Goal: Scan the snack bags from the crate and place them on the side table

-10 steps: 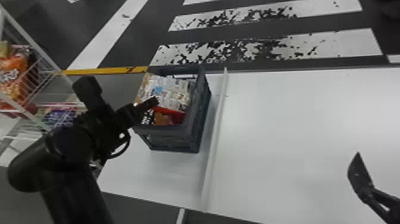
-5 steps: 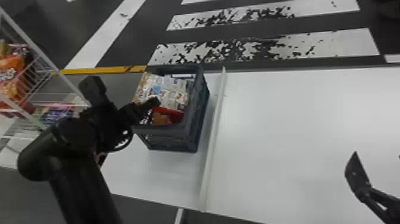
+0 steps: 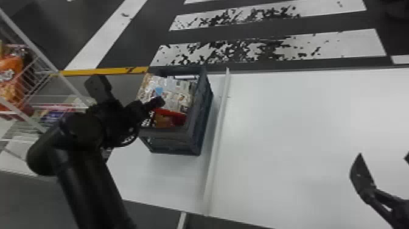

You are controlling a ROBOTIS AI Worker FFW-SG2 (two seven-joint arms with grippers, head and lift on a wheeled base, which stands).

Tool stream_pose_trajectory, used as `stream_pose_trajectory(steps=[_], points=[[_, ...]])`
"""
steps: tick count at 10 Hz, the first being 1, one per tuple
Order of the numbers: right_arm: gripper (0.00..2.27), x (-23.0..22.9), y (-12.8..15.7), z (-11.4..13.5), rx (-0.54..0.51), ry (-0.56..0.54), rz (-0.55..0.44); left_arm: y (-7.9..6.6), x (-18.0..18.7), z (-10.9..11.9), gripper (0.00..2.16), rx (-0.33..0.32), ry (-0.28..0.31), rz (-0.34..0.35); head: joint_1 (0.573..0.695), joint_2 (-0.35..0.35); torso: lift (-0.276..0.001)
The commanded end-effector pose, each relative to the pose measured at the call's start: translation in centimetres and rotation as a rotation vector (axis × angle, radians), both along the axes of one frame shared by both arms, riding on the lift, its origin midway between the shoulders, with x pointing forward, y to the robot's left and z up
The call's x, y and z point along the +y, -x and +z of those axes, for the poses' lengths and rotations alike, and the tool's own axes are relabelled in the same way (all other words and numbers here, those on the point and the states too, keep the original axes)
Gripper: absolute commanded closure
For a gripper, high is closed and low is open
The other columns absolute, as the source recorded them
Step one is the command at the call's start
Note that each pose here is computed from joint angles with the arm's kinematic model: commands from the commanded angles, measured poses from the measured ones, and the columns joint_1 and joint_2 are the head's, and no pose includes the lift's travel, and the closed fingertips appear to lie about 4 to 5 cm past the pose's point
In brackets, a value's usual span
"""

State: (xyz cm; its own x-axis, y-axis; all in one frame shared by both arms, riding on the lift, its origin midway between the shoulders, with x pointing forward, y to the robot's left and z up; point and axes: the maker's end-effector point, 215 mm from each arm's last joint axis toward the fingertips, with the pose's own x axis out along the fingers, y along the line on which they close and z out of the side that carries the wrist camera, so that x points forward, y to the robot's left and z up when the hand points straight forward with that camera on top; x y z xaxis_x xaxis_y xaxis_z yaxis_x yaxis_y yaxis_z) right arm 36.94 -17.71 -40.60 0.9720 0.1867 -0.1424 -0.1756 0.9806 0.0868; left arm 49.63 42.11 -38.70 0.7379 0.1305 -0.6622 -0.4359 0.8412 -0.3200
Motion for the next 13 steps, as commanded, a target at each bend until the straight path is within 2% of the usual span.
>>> stream_pose_trajectory(steps=[1, 3, 4, 8, 10, 12, 13], points=[[0.08, 0.0, -0.2, -0.3, 0.010, 0.002, 0.001, 0.1, 0.1, 0.0, 0.91, -0.015, 0.003, -0.003, 0.695, 0.308, -0.094], [0.09, 0.0, -0.3, -0.6, 0.018, 0.002, 0.003, 0.3, 1.0, 0.7, 2.15, -0.036, -0.021, 0.020, 0.695, 0.309, -0.094], [0.09, 0.0, -0.3, -0.6, 0.018, 0.003, 0.003, 0.6, 1.2, 1.2, 2.14, -0.057, -0.018, 0.015, 0.695, 0.317, -0.094], [0.09, 0.0, -0.4, -0.9, 0.024, 0.004, 0.002, 1.4, 1.2, 6.6, 2.14, -0.190, -0.077, -0.020, 0.695, 0.326, -0.094], [0.09, 0.0, -0.4, -0.9, 0.024, 0.004, 0.002, 2.4, 0.7, 10.2, 2.14, -0.264, -0.087, -0.043, 0.695, 0.327, -0.094], [0.09, 0.0, -0.3, -0.9, 0.023, 0.003, 0.001, 4.9, -1.3, 13.9, 2.14, -0.310, -0.068, -0.110, 0.695, 0.323, -0.094], [0.09, 0.0, -0.3, -0.9, 0.023, 0.003, 0.001, 6.1, -2.8, 15.2, 2.14, -0.339, -0.029, -0.164, 0.695, 0.319, -0.094]])
